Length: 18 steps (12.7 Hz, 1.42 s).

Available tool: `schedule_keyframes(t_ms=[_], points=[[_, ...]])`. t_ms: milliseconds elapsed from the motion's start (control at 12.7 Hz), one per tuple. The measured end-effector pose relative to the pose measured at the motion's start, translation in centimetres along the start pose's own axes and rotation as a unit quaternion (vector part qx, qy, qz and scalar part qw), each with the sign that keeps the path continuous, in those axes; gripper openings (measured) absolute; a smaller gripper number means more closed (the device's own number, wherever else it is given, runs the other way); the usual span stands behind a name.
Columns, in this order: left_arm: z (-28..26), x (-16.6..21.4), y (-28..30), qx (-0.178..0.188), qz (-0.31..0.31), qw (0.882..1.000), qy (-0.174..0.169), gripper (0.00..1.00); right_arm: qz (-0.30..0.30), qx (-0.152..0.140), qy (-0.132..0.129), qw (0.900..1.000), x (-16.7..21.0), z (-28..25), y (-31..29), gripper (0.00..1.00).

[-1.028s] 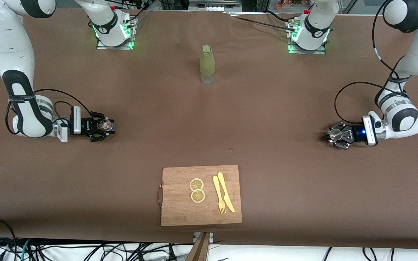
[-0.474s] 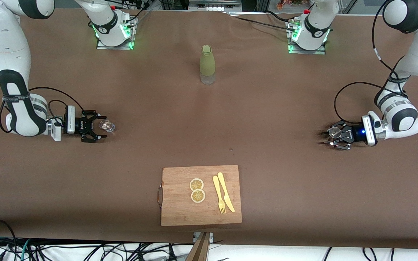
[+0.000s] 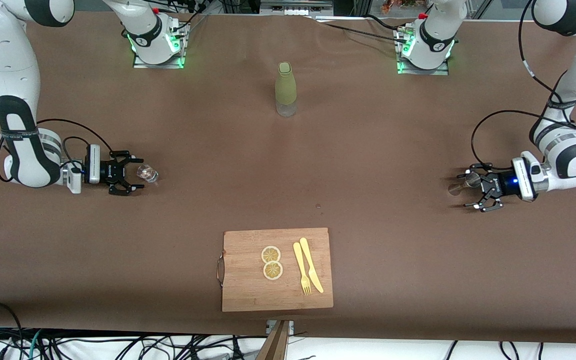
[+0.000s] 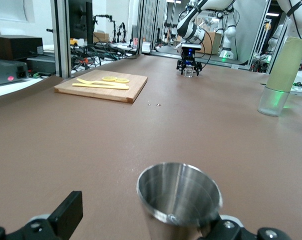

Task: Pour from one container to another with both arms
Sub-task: 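Set the jigger down with the left gripper while the right gripper sets the beaker down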

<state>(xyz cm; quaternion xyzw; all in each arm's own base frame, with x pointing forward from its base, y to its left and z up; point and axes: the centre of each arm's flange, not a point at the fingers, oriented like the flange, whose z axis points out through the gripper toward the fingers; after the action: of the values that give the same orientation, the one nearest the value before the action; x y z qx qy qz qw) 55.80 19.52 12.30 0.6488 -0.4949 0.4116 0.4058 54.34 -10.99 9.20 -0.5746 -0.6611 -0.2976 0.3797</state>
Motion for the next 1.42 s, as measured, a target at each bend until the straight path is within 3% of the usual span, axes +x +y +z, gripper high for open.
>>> schedule_keyframes(t_ms=[395,711,870,1107,1265,1423], points=[[-1.7,0.0,0.1,0.012,-0.016,1.000,-0.009,1.00,-0.001,0.006,-0.006,1.000,0.1,-0.2,0.1,1.00],[-4.3,2.0,0.2,0.014,-0.047,0.998,-0.037,1.00,0.023,0.036,-0.040,0.998,0.5,-1.9,-0.1,1.00],[-5.2,3.1,0.2,0.018,-0.065,0.997,-0.045,1.00,0.047,0.053,-0.072,0.995,1.7,-3.8,0.1,1.00],[-6.5,4.9,0.5,0.018,-0.117,0.991,-0.064,1.00,0.097,0.060,-0.136,0.984,6.7,-7.7,1.3,1.00],[-7.4,6.4,0.8,0.022,-0.161,0.984,-0.078,1.00,0.136,0.060,-0.186,0.971,11.4,-9.2,2.3,1.00],[-9.0,9.1,1.0,0.033,-0.208,0.972,-0.107,1.00,0.185,0.049,-0.243,0.951,16.3,-10.2,3.2,1.00]])
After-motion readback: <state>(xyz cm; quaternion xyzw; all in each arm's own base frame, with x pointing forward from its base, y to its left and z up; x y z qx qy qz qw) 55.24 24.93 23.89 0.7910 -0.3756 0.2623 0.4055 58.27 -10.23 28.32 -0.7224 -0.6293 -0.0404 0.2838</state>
